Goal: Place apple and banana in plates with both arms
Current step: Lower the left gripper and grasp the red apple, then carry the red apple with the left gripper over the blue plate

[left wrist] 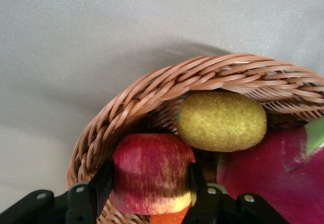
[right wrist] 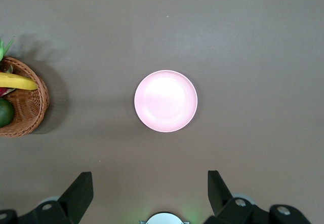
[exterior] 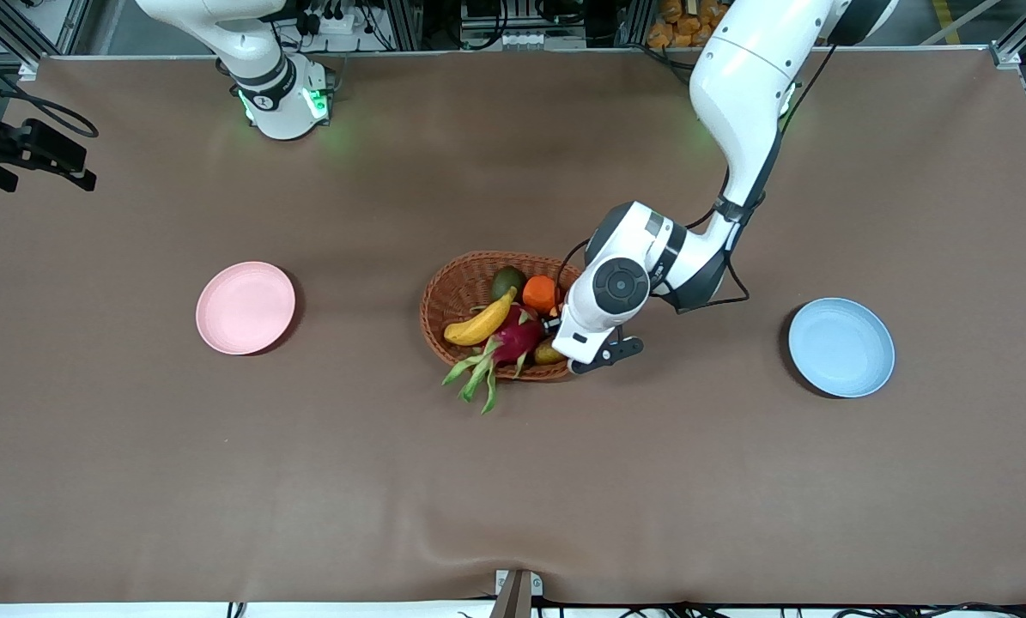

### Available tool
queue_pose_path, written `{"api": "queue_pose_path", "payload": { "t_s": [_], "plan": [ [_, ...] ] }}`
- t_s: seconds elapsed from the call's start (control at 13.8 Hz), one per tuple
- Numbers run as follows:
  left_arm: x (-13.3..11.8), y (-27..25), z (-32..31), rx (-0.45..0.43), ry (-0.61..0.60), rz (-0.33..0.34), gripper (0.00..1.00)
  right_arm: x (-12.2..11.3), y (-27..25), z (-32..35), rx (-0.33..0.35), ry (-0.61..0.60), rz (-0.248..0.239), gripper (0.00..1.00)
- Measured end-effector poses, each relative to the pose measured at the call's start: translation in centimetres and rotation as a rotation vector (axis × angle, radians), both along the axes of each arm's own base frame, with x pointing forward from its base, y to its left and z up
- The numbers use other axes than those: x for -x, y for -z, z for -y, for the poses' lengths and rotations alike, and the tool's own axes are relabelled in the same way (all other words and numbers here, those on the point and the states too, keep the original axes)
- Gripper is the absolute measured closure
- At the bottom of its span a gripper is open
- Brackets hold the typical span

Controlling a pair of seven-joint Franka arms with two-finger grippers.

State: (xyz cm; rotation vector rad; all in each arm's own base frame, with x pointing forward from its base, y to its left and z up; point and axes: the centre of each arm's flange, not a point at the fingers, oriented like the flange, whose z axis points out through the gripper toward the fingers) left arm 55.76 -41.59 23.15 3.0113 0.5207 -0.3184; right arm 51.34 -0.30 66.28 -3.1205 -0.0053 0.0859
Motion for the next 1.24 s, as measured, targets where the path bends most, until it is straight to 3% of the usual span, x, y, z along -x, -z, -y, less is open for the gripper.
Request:
{"api": "queue_pose_path", "payload": {
  "t_s": [0.29,0.73,1.02,1.24],
  "plan": [
    [-0.6,-2.3,0.0,0.009,0.0,0.01,0.36,-0.3,0.1,-2.0,0.001,-0.01,0.02,0.0],
    [-2.0,-11.9,-3.7,0.003,0.0,0.012,0.36,-0.6,0.2,-4.3,-0.022,0.073,0.032,0.0],
    [-3.8,-15.8,-8.8,-0.1,0.099,0.085,0.36,-1.2,0.9,-7.9,-0.025,0.165,0.05,0.0],
    [-6.2,-17.5,-14.9,-0.09,0.198,0.096,0.36,-2.5,3.4,-13.6,-0.019,0.277,0.054,0.0]
  ]
}}
